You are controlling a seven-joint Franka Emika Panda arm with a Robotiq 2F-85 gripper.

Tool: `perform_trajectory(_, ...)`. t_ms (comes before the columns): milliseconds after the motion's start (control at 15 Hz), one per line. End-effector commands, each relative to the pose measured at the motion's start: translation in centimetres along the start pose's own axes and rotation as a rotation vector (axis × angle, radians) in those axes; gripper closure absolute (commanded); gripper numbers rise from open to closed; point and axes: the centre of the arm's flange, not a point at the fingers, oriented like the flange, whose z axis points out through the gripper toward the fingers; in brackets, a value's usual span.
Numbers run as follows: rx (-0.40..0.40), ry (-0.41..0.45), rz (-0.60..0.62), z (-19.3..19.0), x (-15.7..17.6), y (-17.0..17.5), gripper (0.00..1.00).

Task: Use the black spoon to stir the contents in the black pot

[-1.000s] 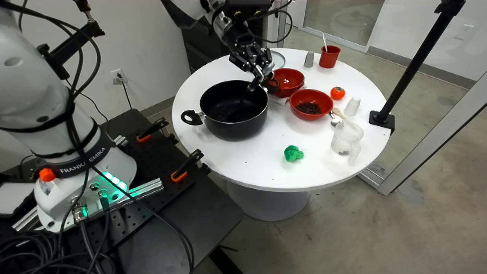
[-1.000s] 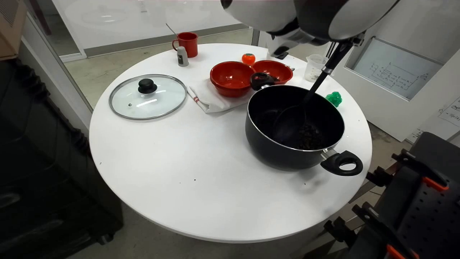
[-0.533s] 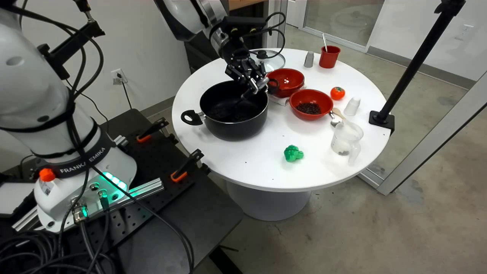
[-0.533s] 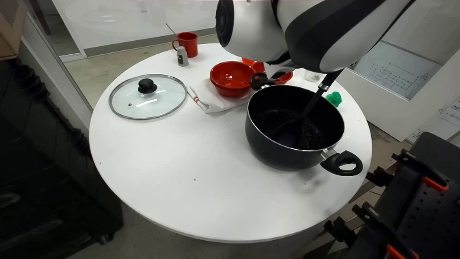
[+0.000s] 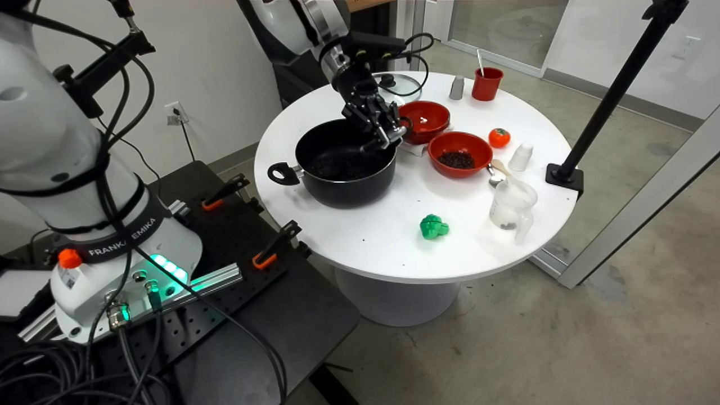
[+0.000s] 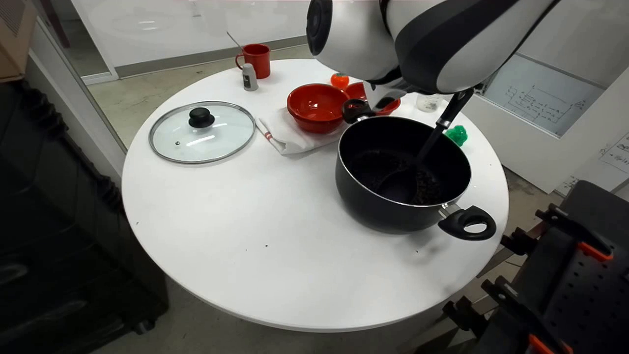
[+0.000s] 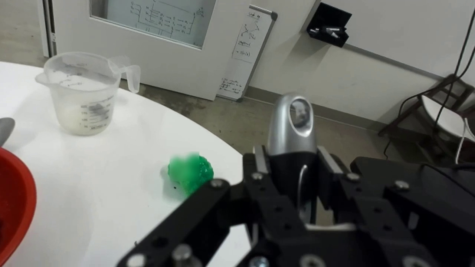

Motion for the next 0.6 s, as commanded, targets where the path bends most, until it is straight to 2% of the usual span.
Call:
perform_trajectory(0,0.016,0.077,-0.062,1.64,-0.08,1.78,0.92)
perform_trajectory(533,0.028,0.230,-0.046,2.55,-0.54,2.64,0.92)
